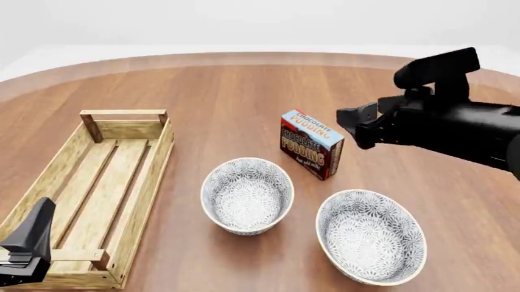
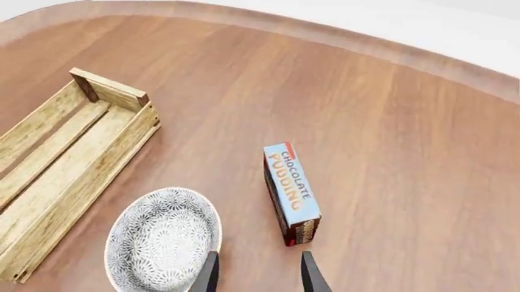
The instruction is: Stack the left bowl on the right bowl and place them in the tray.
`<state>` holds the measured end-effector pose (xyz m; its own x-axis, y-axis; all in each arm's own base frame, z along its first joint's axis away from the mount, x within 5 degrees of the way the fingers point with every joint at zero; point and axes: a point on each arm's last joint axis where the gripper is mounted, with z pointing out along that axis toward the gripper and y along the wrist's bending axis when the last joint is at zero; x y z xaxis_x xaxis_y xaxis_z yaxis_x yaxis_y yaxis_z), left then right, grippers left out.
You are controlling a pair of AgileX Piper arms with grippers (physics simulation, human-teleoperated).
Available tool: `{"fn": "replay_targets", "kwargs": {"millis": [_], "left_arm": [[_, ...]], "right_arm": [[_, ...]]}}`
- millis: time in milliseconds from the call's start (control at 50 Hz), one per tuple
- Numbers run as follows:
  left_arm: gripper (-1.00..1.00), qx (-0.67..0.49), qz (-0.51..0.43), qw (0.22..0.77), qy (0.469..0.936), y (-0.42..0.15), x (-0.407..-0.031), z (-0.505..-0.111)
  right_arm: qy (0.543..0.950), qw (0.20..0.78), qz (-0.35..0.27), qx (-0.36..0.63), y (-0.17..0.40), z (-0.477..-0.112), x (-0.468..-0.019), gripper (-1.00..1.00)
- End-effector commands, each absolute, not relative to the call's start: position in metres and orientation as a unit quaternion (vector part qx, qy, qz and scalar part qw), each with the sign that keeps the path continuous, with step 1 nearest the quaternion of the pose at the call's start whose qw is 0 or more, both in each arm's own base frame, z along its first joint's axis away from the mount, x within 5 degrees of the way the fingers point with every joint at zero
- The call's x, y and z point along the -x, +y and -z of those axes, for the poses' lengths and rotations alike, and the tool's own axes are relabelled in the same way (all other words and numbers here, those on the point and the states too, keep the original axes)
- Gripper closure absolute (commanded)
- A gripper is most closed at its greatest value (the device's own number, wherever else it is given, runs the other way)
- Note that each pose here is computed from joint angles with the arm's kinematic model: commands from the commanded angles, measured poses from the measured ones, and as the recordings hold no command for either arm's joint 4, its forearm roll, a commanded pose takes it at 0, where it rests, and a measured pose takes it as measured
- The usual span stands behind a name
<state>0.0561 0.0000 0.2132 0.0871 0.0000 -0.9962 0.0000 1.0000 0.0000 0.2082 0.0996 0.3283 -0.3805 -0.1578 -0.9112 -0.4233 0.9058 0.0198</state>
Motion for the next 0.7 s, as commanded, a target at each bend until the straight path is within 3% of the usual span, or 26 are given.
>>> {"fn": "replay_targets", "kwargs": {"millis": [20,180,700], "left_arm": [[-1.0,0.0,0.0,0.737,0.676,0.0,-0.056,-0.213],[-1.0,0.0,0.0,0.737,0.676,0.0,-0.056,-0.213],[-1.0,0.0,0.0,0.737,0.676,0.0,-0.056,-0.213]], "right_arm": [[0.86,0.446,-0.138,0.207,0.145,-0.306,-0.243,-1.0],[0.882,0.398,-0.142,0.206,0.167,-0.271,-0.258,-1.0],[0.902,0.358,-0.149,0.191,0.194,-0.235,-0.282,-1.0]]}}
